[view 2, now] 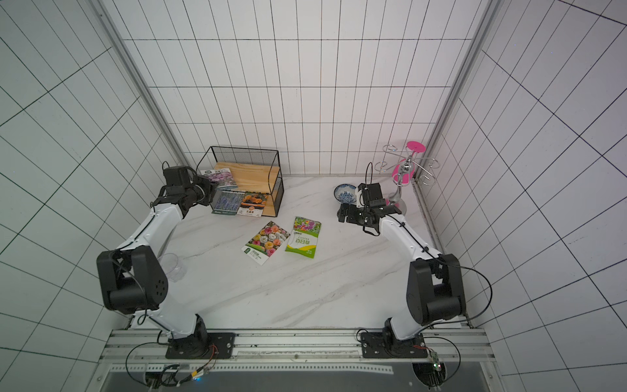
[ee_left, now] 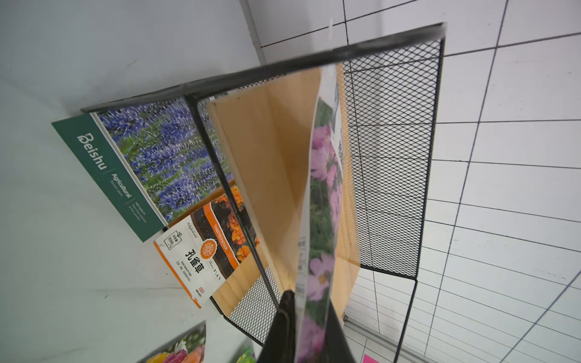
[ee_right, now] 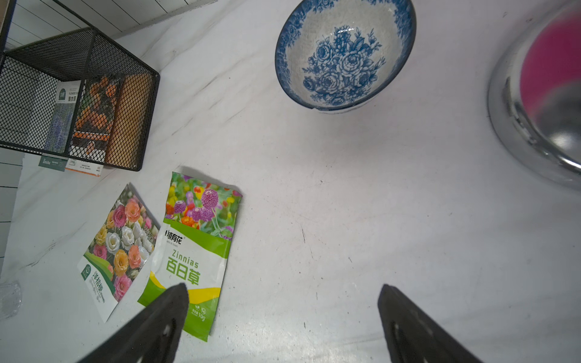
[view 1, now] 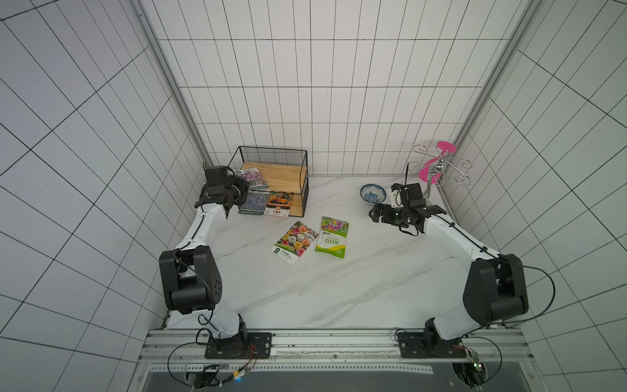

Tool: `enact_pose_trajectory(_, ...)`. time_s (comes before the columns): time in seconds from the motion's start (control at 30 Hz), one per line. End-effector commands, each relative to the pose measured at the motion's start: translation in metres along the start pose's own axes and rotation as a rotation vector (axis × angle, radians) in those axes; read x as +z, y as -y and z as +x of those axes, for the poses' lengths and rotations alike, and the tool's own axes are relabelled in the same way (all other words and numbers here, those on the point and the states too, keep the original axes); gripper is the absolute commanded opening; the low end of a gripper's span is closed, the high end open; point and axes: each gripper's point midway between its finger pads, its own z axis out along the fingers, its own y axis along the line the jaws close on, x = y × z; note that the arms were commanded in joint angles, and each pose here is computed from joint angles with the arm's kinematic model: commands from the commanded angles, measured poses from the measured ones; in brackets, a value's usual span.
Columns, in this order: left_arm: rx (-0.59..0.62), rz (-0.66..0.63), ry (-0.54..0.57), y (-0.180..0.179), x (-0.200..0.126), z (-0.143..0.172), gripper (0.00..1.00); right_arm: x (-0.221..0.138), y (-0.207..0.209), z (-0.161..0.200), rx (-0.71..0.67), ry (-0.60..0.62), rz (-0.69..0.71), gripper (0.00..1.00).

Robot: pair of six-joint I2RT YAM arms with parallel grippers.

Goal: Take the seed bag off the shelf
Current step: Pick up the seed packet from the shelf, then place the seed packet at the center of the board.

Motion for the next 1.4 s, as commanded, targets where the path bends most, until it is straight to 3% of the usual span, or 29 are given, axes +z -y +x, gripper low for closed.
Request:
enact_pose_trajectory(0.0,0.034,0.021,-0.075,0.003,-0.018,0.013,0.0,-0.01,0.0,-0.001,-0.008,0.017,0.004,0.99)
enact_pose_trajectory(0.23,0.102,0.038,-0.19,-0.001,-0.062,0.048,0.0,-0.014,0.0,-0.004,-0.016,0.028,0.013,0.99)
enact_pose_trajectory(0.47,0.138,0.186,-0.287,0.03,-0.087,0.079,0.0,-0.021,0.011,-0.009,0.005,0.043,0.035,0.99)
enact_pose_trajectory(0.83,0.353,0.308,-0.561,0.105,-0.059,0.211,0.0,-0.043,0.044,-0.012,0.094,0.067,0.095,0.99)
enact_pose_trajectory(1.07,0.369,0.303,-0.659,0.102,-0.034,0.284,0.0,-0.051,0.06,0.001,0.124,0.065,0.141,0.99)
enact_pose_trajectory(1.37,0.356,0.242,-0.67,0.081,-0.003,0.328,0.0,-0.059,0.077,0.013,0.163,0.051,0.184,0.99)
